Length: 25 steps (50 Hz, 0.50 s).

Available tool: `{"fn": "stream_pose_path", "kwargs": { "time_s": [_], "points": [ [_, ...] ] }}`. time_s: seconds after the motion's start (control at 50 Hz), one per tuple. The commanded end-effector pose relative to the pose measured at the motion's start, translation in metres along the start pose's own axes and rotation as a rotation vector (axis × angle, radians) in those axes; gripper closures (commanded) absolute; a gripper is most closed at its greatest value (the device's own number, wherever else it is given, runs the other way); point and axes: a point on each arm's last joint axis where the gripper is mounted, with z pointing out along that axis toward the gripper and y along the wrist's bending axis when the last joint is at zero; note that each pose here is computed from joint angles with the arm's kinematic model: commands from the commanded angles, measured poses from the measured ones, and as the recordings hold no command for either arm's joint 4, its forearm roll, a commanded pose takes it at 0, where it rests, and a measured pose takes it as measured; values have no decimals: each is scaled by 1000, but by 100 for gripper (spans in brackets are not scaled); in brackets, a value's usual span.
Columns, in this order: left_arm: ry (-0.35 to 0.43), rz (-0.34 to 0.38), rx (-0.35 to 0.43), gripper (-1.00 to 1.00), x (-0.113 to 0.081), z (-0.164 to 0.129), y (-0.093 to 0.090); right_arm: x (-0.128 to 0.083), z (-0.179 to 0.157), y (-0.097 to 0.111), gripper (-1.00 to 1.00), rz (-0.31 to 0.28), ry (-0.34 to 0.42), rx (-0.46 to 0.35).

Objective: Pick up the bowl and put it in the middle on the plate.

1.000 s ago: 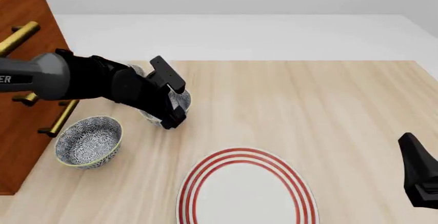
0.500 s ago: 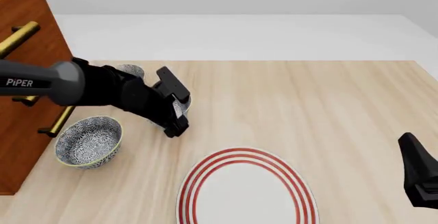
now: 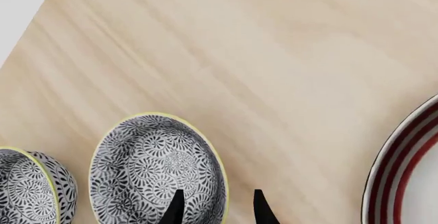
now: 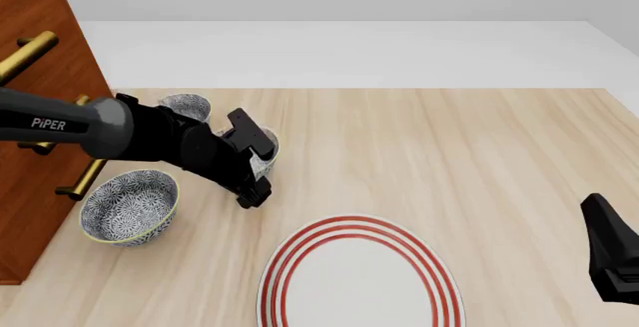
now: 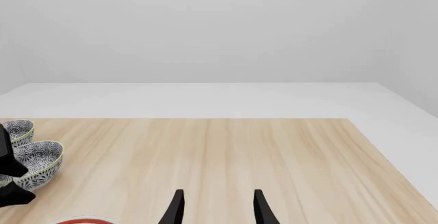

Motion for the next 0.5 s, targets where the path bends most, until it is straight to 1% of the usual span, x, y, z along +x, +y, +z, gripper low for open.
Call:
{"fn": "stream_pose_path", "kwargs": {
  "time_s": [0.02, 0.1, 0.2, 0.34, 0.36, 0.42, 0.5],
  "points": [
    [16, -5, 3, -100, 5, 7, 1, 0, 0, 0, -100, 0, 0, 0],
    [9, -4, -4, -100, 3, 2, 4, 0, 0, 0, -100, 0, 0, 0],
    [18, -2, -7, -100, 7, 6, 8, 0, 0, 0, -100, 0, 0, 0],
    [24, -2, 6, -100, 7, 9, 1, 0, 0, 0, -100, 0, 0, 0],
    [20, -3, 2, 100, 7, 8, 2, 0, 0, 0, -100, 0, 0, 0],
    [19, -4, 4, 100, 7, 7, 0, 0, 0, 0, -100, 0, 0, 0],
    [14, -1, -5, 100, 7, 2, 4, 0, 0, 0, -100, 0, 0, 0]
  ]
}}
